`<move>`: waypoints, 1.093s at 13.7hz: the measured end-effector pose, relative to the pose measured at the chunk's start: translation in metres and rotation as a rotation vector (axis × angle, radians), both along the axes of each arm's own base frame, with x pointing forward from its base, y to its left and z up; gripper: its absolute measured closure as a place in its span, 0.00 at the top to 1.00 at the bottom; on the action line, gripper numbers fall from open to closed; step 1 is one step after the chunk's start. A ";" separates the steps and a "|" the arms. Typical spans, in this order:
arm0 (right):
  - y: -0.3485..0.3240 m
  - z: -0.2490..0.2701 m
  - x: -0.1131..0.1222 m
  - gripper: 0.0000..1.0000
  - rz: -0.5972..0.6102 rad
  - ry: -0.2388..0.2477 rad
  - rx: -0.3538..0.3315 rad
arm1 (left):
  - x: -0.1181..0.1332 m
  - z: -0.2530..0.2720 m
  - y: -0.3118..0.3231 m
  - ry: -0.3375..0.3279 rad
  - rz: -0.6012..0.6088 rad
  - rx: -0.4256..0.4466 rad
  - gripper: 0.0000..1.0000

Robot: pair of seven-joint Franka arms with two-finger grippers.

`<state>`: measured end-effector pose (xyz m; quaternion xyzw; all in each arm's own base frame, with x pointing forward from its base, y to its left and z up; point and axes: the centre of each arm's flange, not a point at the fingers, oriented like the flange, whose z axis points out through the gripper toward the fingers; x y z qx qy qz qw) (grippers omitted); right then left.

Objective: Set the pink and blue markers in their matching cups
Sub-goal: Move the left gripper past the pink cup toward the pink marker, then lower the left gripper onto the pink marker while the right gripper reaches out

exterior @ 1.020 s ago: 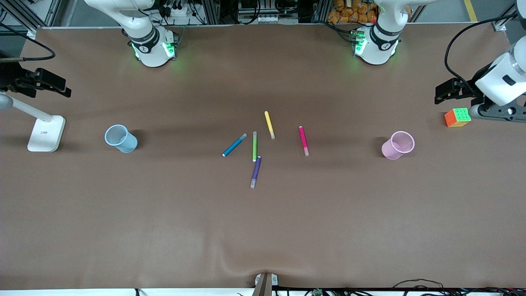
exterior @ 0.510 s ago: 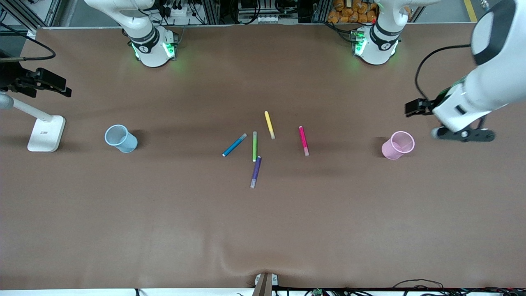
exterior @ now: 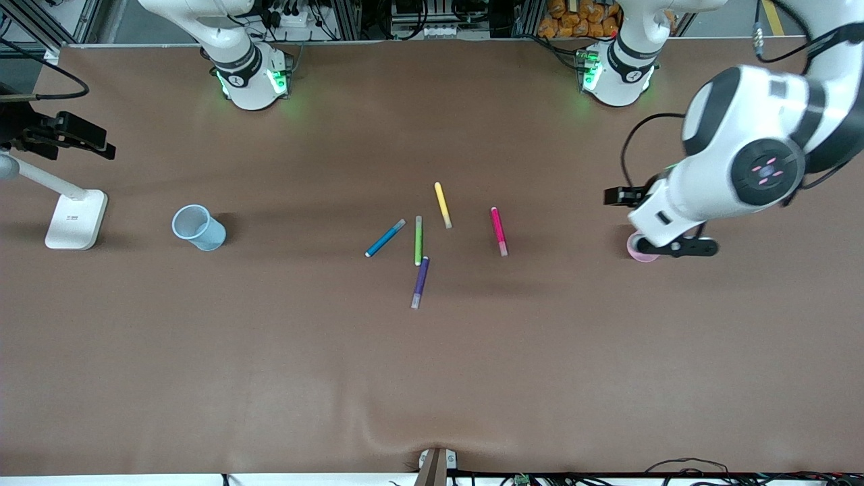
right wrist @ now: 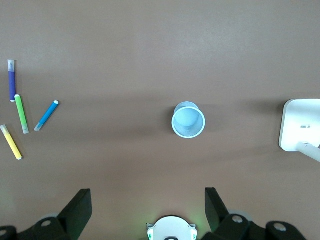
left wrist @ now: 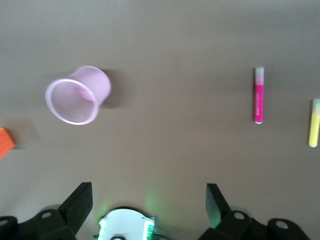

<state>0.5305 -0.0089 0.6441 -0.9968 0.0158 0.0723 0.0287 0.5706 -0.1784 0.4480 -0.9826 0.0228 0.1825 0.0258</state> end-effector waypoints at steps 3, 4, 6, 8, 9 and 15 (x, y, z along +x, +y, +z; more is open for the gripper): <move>-0.001 0.000 0.000 1.00 -0.002 0.000 0.000 | 0.002 -0.035 -0.016 0.064 0.005 -0.012 1.00; -0.001 0.000 0.000 1.00 -0.002 0.000 0.000 | 0.001 -0.049 -0.024 0.085 0.006 -0.004 1.00; -0.001 0.000 0.000 1.00 -0.003 0.000 0.000 | -0.002 -0.076 -0.045 0.110 0.025 0.022 1.00; -0.002 0.000 0.000 1.00 -0.003 0.001 0.000 | -0.004 -0.102 -0.071 0.106 0.059 0.044 1.00; -0.002 0.000 0.000 1.00 -0.003 0.001 0.000 | -0.006 -0.114 -0.085 0.106 0.083 0.041 1.00; -0.002 0.000 0.000 1.00 -0.001 0.002 0.000 | -0.008 -0.174 -0.116 0.168 0.179 -0.037 1.00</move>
